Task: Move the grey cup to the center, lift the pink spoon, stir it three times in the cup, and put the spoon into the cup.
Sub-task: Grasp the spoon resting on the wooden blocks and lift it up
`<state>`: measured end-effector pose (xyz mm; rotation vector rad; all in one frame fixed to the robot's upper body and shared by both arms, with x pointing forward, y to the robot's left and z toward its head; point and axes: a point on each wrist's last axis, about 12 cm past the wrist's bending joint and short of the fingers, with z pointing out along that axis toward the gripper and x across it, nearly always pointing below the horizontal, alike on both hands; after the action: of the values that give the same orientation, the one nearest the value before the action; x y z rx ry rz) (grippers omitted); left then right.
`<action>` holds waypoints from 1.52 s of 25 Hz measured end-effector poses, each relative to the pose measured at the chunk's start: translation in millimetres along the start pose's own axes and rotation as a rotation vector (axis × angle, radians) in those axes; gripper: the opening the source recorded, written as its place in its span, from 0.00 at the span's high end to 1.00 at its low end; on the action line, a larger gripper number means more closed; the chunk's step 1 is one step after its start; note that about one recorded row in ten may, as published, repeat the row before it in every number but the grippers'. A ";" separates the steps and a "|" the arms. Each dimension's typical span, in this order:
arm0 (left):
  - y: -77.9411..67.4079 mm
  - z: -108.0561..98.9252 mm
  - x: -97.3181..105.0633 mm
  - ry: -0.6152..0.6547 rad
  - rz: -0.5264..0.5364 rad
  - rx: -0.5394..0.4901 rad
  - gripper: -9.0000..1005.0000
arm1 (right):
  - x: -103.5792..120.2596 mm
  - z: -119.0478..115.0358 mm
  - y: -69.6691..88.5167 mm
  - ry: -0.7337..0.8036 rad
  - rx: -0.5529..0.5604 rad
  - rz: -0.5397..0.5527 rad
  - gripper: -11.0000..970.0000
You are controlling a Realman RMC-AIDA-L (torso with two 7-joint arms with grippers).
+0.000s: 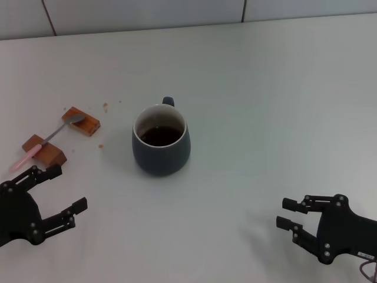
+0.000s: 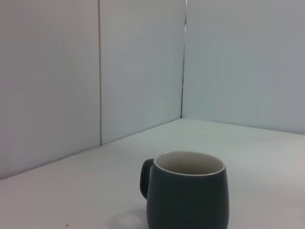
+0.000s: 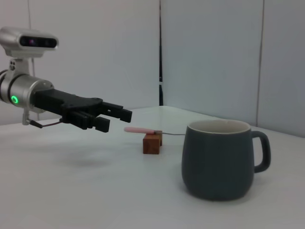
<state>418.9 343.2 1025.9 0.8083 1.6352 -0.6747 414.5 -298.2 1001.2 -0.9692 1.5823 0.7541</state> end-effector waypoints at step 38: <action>67.4 -61.0 -26.9 -0.410 -0.843 -0.389 0.16 | 0.3 2.2 0.5 0.000 -0.002 -0.004 0.25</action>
<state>440.5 427.4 1063.7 -0.3320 1.6113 -0.9734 415.1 -296.2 1000.5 -0.9728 1.5797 0.7530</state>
